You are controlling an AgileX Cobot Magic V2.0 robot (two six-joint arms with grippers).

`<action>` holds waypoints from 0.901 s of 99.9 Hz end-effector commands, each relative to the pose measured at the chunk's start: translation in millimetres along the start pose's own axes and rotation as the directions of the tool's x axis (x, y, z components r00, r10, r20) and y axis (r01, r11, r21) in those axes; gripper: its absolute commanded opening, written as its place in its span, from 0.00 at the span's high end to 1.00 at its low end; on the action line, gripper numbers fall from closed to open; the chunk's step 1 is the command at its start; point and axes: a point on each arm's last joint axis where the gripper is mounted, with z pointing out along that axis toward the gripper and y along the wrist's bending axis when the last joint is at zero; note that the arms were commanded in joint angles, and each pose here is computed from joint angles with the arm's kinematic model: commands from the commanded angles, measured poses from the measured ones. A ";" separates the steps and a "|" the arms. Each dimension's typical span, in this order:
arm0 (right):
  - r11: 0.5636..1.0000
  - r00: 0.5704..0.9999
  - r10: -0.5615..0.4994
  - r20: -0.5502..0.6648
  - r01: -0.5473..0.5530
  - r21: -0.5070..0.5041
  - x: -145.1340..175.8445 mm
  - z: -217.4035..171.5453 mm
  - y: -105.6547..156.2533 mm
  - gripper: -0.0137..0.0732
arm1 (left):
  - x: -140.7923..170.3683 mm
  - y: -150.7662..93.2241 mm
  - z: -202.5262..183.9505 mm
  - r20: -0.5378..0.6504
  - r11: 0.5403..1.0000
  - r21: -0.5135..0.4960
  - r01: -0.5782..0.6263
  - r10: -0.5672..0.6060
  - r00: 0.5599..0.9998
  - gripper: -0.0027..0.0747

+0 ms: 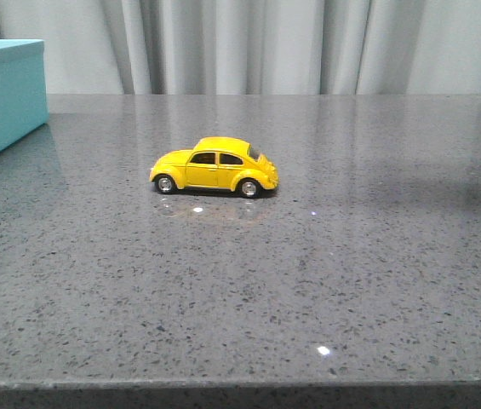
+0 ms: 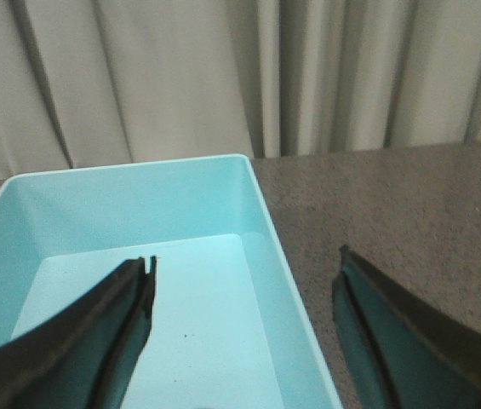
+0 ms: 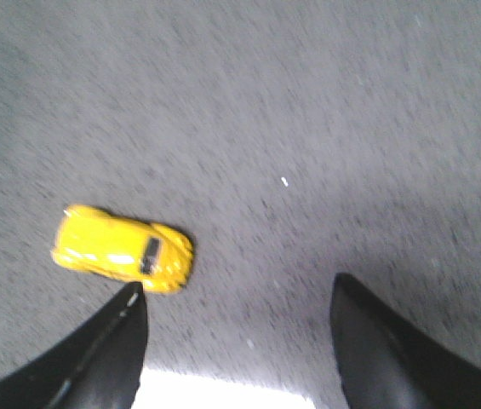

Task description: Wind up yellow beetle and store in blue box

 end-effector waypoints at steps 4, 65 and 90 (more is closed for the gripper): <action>0.989 0.968 -0.049 0.245 0.082 -0.125 -6.3 -36.2 5.6 0.30 | -31.5 -12.9 15.9 0.025 0.990 0.085 -0.111 0.109 0.994 0.39; 0.972 0.936 -0.011 0.352 0.092 -0.215 21.7 -87.6 -15.3 0.30 | -52.1 -148.7 124.5 0.128 0.385 0.629 -0.675 0.805 0.579 0.39; 0.969 0.925 0.001 0.379 0.093 -0.230 23.7 -100.3 -18.9 0.30 | -32.9 -191.1 164.0 0.114 0.215 0.770 -0.601 0.880 0.461 0.39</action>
